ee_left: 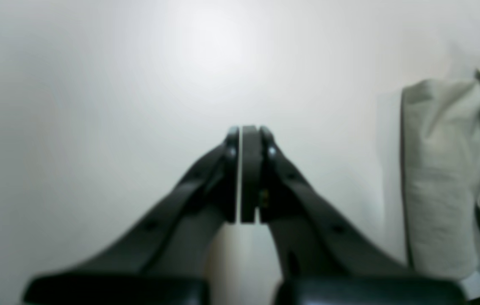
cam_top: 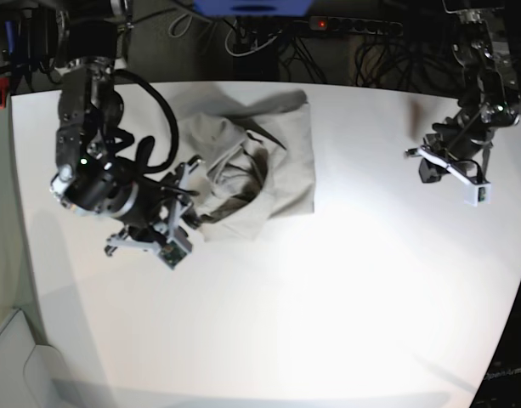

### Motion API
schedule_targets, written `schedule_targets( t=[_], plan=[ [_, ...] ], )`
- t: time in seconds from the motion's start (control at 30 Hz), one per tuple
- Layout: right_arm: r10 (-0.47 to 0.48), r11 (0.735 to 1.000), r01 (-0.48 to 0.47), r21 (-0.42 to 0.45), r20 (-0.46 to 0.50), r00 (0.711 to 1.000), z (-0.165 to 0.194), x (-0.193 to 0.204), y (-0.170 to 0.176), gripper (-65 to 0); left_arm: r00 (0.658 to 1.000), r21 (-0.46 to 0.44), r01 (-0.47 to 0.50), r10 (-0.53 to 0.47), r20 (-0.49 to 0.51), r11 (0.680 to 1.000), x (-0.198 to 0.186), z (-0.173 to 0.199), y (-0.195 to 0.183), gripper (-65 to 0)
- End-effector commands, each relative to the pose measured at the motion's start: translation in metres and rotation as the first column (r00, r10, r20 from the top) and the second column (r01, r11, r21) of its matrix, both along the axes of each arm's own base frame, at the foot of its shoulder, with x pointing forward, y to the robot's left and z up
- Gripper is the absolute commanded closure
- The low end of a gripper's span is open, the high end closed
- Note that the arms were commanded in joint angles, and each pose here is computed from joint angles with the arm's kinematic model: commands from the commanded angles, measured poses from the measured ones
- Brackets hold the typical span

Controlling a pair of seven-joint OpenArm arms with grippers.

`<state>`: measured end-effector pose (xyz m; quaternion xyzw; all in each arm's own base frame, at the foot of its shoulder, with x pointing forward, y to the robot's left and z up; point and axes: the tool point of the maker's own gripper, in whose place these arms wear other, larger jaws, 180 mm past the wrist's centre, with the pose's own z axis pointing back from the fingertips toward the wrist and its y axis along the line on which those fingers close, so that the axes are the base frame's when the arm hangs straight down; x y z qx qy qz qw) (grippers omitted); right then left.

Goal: Layout the t-shirt on the table in an organized manner, then fold the t-shirt properly
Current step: 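Tuck and smooth the folded shirt edge with the right gripper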

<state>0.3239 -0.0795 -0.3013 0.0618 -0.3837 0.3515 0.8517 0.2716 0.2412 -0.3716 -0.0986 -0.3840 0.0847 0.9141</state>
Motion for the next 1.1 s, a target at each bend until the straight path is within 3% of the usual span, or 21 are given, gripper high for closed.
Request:
schedule_targets(
  t=[0.0, 0.17, 0.37, 0.47, 0.57, 0.7, 0.8, 1.07],
  plan=[
    [-0.006, 1.0, 0.006, 0.012, 0.024, 1.0, 0.006, 0.001, -0.004, -6.8, 0.999, 0.011, -0.003, 0.003, 0.035, 1.0, 0.003, 0.01, 0.006, -1.3],
    [-0.026, 0.999, 0.028, 0.025, -0.057, 0.998, -0.02, -0.024, -0.008, -2.7, 0.999, 0.0, -0.014, 0.014, 0.03, 1.0, 0.001, 0.006, 0.004, -1.3],
    [0.16, 0.987, -0.154, 0.049, -0.145, 0.976, -0.044, -0.067, 0.05, -2.7, 0.999, -0.03, -0.02, 0.021, 0.038, 0.999, 0.002, 0.006, -0.005, -1.3],
    [0.299, 0.954, -0.296, 0.04, -0.173, 0.939, -0.052, -0.093, 0.081, -2.7, 0.999, -0.033, -0.02, 0.021, 0.042, 0.999, 0.002, 0.007, -0.006, -1.3],
    [0.433, 0.9, -0.434, 0.033, -0.171, 0.885, -0.055, -0.118, 0.103, -2.7, 0.999, -0.031, -0.019, 0.02, 0.034, 0.999, -0.001, 0.004, -0.006, -1.3],
    [0.519, 0.852, -0.524, 0.014, -0.152, 0.841, -0.054, -0.135, 0.106, -2.7, 1.0, -0.019, -0.018, 0.019, 0.013, 1.0, -0.009, -0.001, -0.004, -1.3],
    [0.488, 0.867, -0.498, -0.032, -0.15, 0.86, -0.055, -0.122, 0.085, -2.7, 0.999, -0.015, -0.03, 0.03, 0.033, 0.999, -0.013, -0.001, -0.002, -1.3],
    [0.3, 0.945, -0.304, -0.125, -0.05, 0.953, -0.029, -0.052, 0.024, -2.7, 0.998, -0.015, -0.04, 0.041, 0.038, 0.999, -0.021, -0.004, 0.0, -1.3]
  ],
)
